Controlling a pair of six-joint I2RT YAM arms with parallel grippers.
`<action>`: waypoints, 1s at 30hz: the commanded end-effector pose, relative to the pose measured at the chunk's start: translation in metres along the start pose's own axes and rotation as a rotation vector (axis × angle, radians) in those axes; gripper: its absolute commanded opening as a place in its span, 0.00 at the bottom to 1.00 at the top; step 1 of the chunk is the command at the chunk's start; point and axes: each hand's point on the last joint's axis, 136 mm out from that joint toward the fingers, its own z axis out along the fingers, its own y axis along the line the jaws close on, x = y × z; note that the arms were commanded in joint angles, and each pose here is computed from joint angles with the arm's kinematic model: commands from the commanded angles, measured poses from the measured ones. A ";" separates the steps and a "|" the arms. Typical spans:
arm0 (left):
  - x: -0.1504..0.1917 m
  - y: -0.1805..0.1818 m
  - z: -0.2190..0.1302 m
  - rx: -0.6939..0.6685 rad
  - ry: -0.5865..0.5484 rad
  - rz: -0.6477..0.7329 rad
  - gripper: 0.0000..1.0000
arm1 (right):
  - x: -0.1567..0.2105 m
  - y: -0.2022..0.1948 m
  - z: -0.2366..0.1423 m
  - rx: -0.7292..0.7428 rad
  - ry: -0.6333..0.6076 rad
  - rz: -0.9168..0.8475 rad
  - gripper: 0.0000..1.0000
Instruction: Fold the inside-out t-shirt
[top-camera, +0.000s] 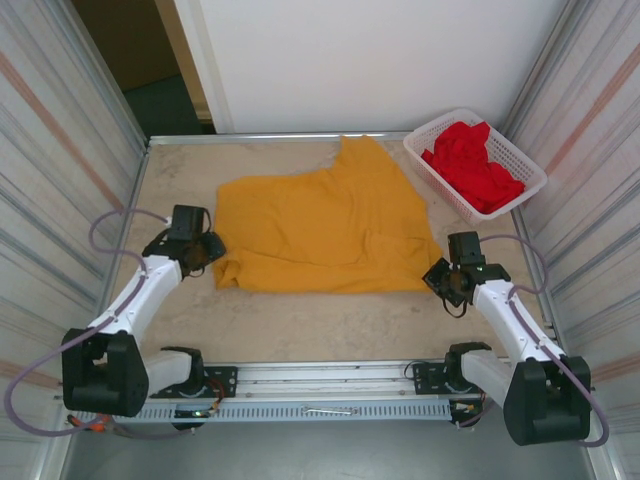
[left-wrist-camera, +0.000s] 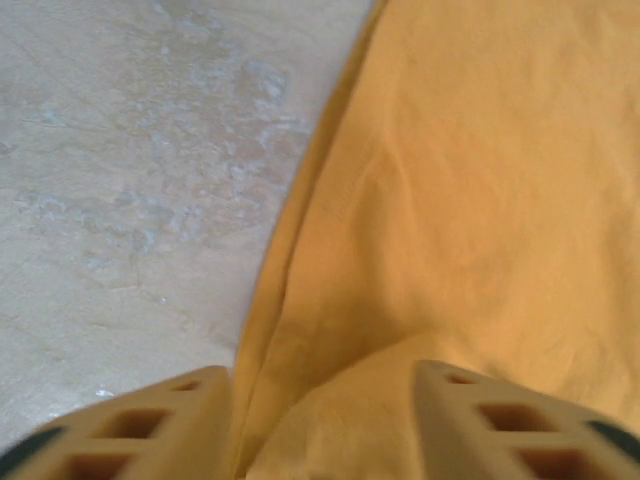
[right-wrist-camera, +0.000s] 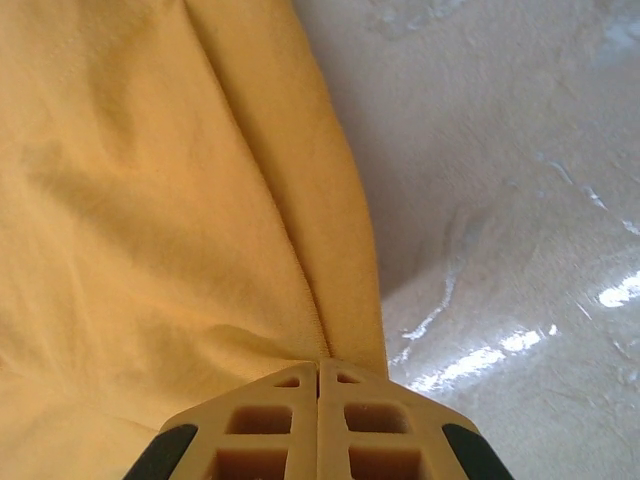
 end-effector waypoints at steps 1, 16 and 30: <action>-0.002 -0.009 0.000 0.084 0.047 -0.022 0.59 | 0.005 -0.013 -0.002 0.036 -0.001 0.039 0.00; 0.069 -0.003 -0.006 -0.170 -0.017 0.253 0.60 | 0.004 -0.012 -0.004 0.025 -0.011 0.032 0.00; 0.062 -0.031 0.024 -0.226 0.037 0.244 0.60 | 0.005 -0.014 -0.005 0.025 -0.012 0.032 0.00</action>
